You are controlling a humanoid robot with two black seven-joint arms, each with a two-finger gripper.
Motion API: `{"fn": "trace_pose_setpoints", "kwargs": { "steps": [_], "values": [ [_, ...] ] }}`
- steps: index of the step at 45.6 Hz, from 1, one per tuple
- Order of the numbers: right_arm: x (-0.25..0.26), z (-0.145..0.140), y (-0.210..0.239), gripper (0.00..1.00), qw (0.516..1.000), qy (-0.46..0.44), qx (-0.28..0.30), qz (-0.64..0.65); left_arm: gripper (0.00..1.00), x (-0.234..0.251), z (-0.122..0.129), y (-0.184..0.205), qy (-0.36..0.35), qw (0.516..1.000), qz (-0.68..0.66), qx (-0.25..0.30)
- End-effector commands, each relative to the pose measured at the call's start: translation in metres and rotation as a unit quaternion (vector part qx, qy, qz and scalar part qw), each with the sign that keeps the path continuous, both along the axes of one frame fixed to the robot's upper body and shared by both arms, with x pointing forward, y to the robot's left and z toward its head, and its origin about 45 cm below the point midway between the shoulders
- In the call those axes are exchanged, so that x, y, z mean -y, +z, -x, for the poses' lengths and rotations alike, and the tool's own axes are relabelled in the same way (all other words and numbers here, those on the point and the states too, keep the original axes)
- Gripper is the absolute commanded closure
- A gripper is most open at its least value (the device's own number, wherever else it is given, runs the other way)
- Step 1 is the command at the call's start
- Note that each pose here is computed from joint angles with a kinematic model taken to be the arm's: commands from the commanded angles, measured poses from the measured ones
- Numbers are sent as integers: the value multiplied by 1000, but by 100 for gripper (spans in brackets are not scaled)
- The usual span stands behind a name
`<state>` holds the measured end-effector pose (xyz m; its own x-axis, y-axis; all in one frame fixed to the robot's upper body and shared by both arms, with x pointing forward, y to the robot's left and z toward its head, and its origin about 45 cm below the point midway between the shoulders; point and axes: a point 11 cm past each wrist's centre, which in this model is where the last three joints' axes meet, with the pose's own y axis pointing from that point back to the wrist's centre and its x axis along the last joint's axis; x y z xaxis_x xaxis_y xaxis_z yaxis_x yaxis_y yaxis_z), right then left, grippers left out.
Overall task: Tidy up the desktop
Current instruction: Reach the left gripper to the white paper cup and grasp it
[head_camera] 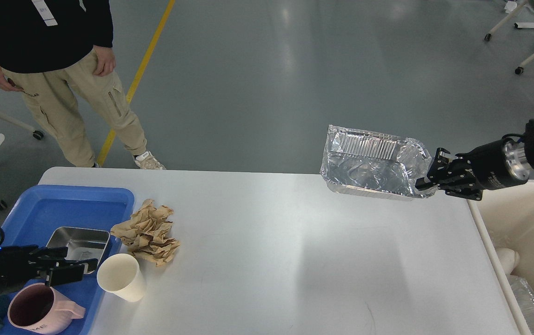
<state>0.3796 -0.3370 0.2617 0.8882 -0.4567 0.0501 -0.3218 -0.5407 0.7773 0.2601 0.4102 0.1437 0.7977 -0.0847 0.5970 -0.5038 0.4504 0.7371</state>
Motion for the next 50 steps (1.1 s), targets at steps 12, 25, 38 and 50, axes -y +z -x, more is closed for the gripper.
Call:
{"fn": "trace_pose_setpoints", "kwargs": {
  "steps": [12, 25, 38, 50],
  "values": [
    [3, 1, 1, 100, 1000, -3, 0, 0, 4, 15, -1, -20, -7, 1000, 11, -13],
    [9, 2, 3, 100, 1000, -9, 1, 1, 13, 21, 0, -31, -7, 1000, 17, -14],
    [12, 5, 4, 100, 1000, -12, 1, 0, 25, 23, 1, -42, -8, 1000, 19, -17],
    [15, 5, 4, 100, 1000, -15, 1, 1, 62, 26, 10, -51, -24, 999, 27, -22]
  ]
}}
